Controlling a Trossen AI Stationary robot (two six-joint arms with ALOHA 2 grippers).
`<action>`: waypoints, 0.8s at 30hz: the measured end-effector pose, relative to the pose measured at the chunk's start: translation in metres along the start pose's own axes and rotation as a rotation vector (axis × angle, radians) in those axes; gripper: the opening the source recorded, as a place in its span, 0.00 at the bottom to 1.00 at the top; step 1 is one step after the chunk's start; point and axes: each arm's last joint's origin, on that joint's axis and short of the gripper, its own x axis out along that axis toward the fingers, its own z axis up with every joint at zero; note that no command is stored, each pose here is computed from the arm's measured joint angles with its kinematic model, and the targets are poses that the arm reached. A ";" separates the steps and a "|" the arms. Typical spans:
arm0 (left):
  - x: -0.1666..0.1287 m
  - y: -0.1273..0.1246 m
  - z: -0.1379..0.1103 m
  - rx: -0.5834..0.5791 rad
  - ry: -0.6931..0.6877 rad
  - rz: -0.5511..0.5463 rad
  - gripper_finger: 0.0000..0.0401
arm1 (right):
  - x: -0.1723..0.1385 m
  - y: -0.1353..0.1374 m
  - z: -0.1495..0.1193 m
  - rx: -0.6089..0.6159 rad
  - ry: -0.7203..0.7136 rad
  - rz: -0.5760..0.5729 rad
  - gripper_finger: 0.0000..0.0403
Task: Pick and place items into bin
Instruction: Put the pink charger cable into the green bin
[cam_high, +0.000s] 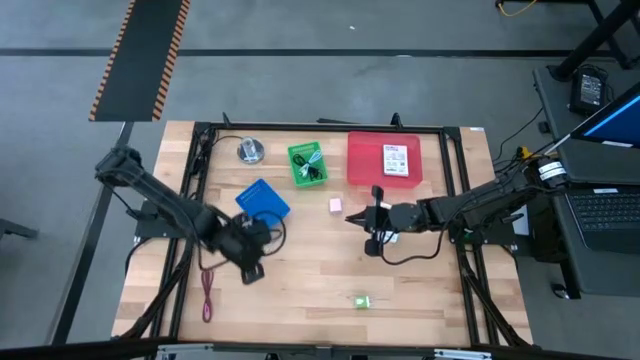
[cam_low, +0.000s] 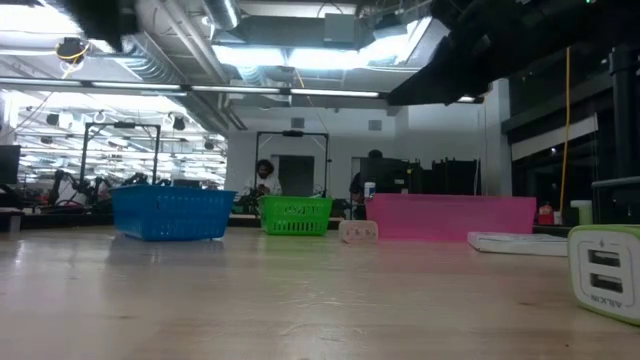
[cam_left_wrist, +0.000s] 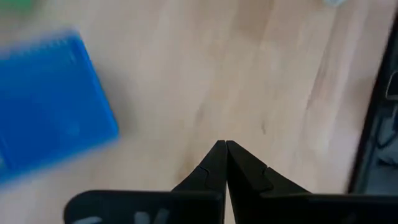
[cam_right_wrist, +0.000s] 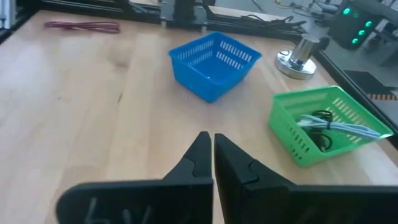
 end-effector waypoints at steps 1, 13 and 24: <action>0.001 -0.007 -0.003 -0.042 0.048 0.018 0.00 | 0.000 0.001 0.000 0.004 -0.001 0.004 0.00; 0.012 -0.078 -0.058 -0.420 0.340 0.167 0.01 | -0.003 0.007 -0.005 -0.006 0.043 0.023 0.00; 0.012 -0.101 -0.132 -0.668 0.250 0.290 0.02 | -0.007 0.017 -0.006 -0.029 0.044 0.062 0.00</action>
